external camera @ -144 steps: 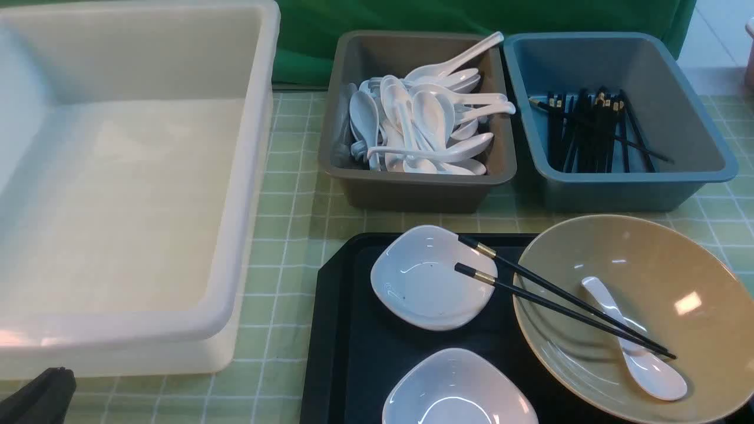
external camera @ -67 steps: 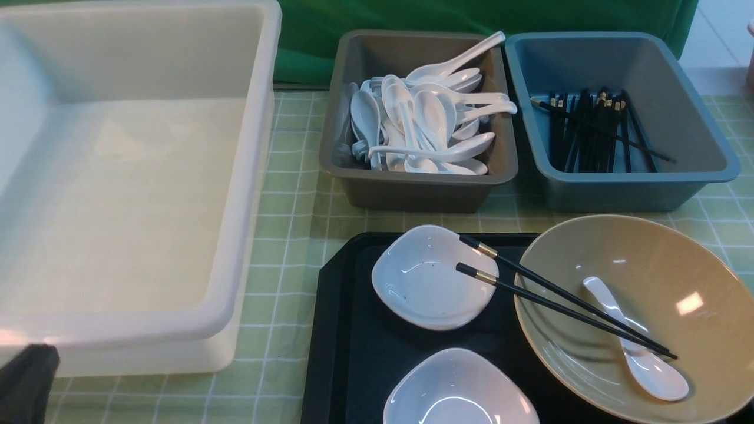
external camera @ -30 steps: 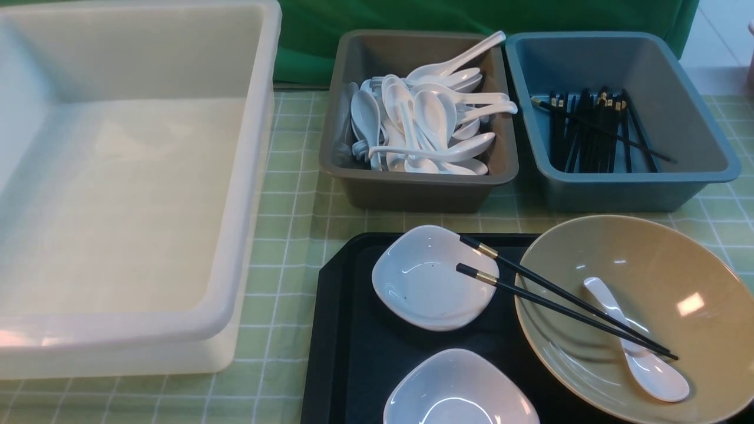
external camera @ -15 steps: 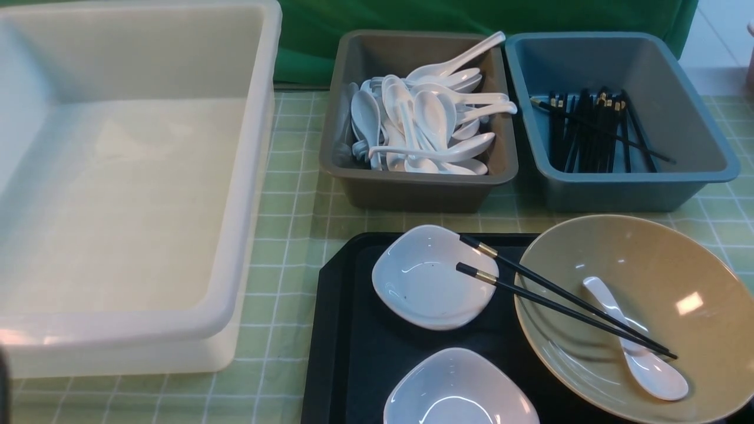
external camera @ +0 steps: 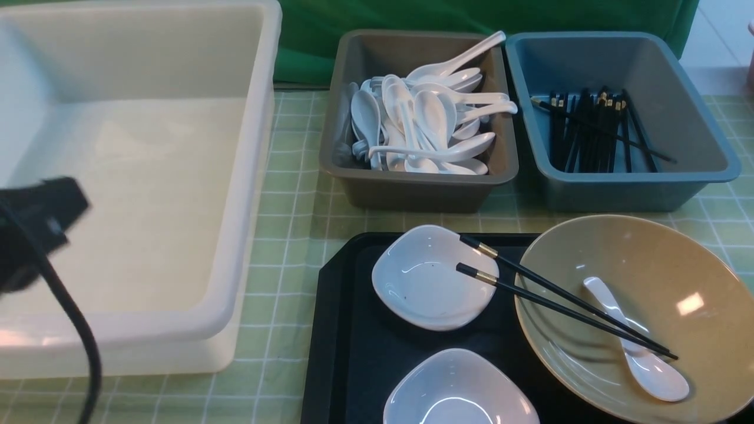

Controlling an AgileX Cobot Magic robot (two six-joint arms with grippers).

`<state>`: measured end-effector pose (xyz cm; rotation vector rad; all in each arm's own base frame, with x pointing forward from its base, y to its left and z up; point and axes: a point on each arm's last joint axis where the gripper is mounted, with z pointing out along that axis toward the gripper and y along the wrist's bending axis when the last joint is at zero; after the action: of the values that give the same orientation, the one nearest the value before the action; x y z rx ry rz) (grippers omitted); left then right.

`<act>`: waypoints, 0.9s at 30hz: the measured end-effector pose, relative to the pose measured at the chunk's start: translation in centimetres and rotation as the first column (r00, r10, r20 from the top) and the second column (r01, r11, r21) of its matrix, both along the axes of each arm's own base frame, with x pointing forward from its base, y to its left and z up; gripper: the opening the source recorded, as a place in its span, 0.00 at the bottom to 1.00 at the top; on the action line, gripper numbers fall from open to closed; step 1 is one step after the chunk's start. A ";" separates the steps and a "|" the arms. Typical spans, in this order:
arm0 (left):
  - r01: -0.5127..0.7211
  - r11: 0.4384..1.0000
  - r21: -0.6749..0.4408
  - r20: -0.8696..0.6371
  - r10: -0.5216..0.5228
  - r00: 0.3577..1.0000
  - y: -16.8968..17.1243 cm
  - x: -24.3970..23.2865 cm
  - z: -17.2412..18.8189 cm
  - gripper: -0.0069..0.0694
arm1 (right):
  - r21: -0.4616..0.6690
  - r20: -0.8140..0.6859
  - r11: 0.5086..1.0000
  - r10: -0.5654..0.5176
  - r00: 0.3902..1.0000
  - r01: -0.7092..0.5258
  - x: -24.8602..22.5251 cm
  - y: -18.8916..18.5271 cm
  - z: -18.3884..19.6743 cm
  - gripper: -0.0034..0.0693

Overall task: On green table put chopsticks spoon bowls plates into blue grey white boxes.
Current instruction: 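Move the grippers toward the tableware on the black tray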

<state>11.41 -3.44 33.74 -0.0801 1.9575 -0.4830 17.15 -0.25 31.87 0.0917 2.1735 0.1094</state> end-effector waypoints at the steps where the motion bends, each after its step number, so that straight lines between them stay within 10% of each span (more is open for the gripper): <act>1: 0.078 0.997 -0.003 -0.007 -0.078 0.997 -0.9 -0.1 -0.2 0.09 | -0.018 -0.056 0.993 0.116 0.992 -0.117 1.0 1.1 0.0 0.37; 7: 0.330 0.944 -0.004 -0.043 -0.330 0.943 -4.0 0.1 -0.8 0.09 | -0.006 -0.300 0.799 0.572 0.763 -0.602 4.4 6.1 -0.8 0.38; 16: 0.481 0.877 0.009 -0.078 -0.479 0.874 -6.3 0.5 -1.6 0.09 | -0.113 -0.432 0.395 0.807 0.403 -0.912 8.0 8.8 -5.5 0.63; 27: 0.491 0.871 0.012 -0.088 -0.488 0.868 -6.3 0.4 -1.7 0.09 | -0.057 -0.521 0.317 0.799 0.299 -0.947 11.3 9.3 -11.7 0.72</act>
<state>11.77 -9.72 32.05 0.4397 2.0635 -0.7869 28.45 9.01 20.14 -1.5290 2.3293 0.3565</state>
